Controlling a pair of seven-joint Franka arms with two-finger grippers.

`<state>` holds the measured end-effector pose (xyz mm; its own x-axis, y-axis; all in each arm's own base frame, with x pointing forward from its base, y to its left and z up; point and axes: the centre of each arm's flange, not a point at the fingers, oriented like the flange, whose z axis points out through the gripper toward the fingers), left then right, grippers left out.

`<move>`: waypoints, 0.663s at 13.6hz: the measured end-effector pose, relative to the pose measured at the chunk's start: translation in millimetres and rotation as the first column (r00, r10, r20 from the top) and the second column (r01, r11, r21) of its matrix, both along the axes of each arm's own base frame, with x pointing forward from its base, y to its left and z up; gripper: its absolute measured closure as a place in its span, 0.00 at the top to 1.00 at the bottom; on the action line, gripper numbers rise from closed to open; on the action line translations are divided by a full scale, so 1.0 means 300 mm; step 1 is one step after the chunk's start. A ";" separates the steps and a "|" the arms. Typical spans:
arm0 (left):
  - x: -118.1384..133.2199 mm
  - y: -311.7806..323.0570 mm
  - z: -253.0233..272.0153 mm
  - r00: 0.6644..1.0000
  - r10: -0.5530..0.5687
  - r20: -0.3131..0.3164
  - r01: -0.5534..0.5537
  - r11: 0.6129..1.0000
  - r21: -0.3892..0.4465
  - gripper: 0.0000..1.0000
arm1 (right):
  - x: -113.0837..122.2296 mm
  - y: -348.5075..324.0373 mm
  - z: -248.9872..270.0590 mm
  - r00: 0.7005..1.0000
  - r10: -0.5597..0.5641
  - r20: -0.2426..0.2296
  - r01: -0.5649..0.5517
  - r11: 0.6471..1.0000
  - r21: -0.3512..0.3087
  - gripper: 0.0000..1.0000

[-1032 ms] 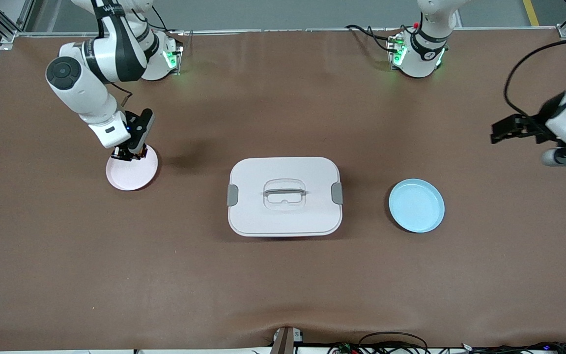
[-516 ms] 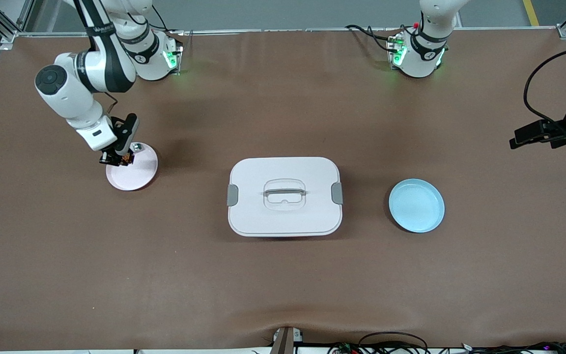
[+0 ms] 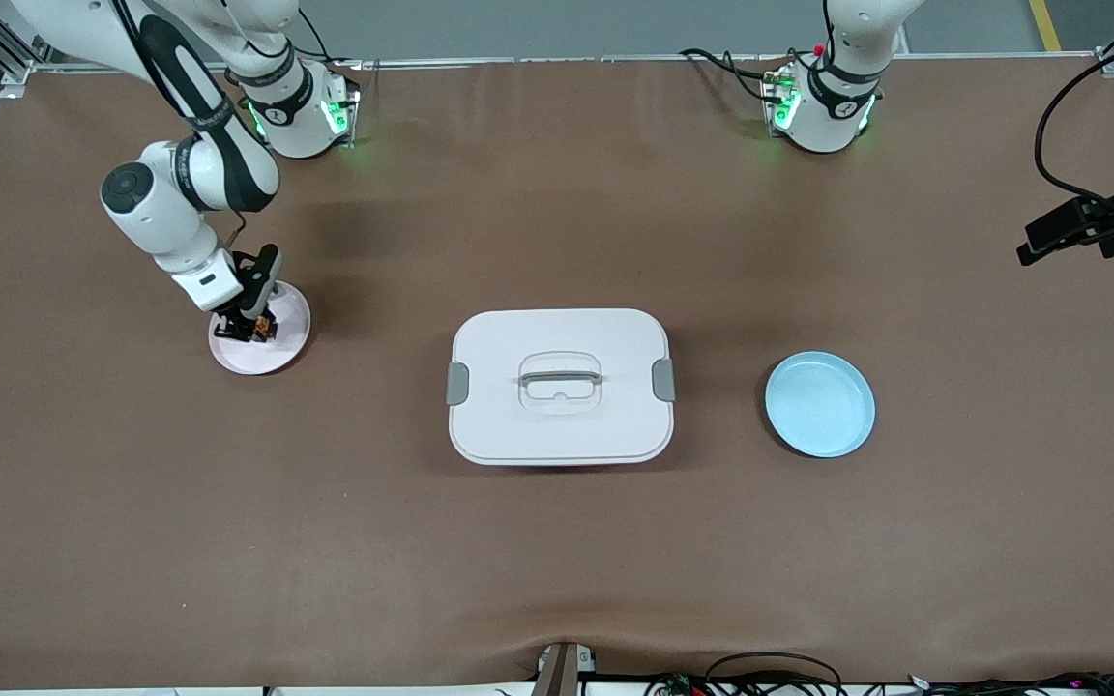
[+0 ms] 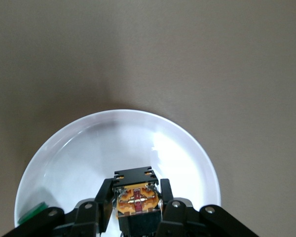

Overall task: Transfer orange switch to right arm and place
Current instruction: 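Lower the switch onto the white plate and open the right gripper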

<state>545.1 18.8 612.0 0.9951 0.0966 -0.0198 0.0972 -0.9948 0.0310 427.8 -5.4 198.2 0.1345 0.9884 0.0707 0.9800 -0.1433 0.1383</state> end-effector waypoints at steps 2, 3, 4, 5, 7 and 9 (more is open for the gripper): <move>0.002 0.003 0.002 1.000 0.002 0.006 -0.002 1.000 0.000 1.00 | -0.004 0.002 -0.018 1.000 0.000 -0.007 0.000 1.000 0.004 0.42; 0.004 0.005 0.003 1.000 0.003 0.010 -0.003 1.000 0.000 1.00 | -0.004 0.002 -0.018 1.000 0.001 -0.007 -0.001 1.000 0.004 0.42; 0.006 0.005 0.004 1.000 0.003 0.016 -0.003 1.000 0.000 1.00 | -0.004 0.002 -0.018 1.000 0.001 -0.007 -0.001 1.000 0.004 0.42; 0.009 0.006 0.005 1.000 0.003 0.023 -0.003 1.000 0.000 1.00 | -0.003 0.002 -0.018 1.000 0.002 -0.005 -0.002 1.000 0.004 0.42; 0.018 0.009 0.003 0.999 0.003 0.035 -0.003 1.000 -0.002 1.00 | -0.003 0.003 -0.026 1.000 0.004 0.006 -0.004 1.000 0.007 0.42; 0.026 0.005 0.001 0.999 -0.001 0.045 0.001 1.000 -0.005 1.00 | -0.004 0.007 -0.055 1.000 0.001 0.024 -0.002 1.000 0.015 0.42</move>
<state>553.0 20.4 612.2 0.9951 0.0956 0.0249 0.0945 -0.9947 0.0408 426.7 -3.3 181.8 0.1313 0.9874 0.0882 0.9767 -0.1441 0.1593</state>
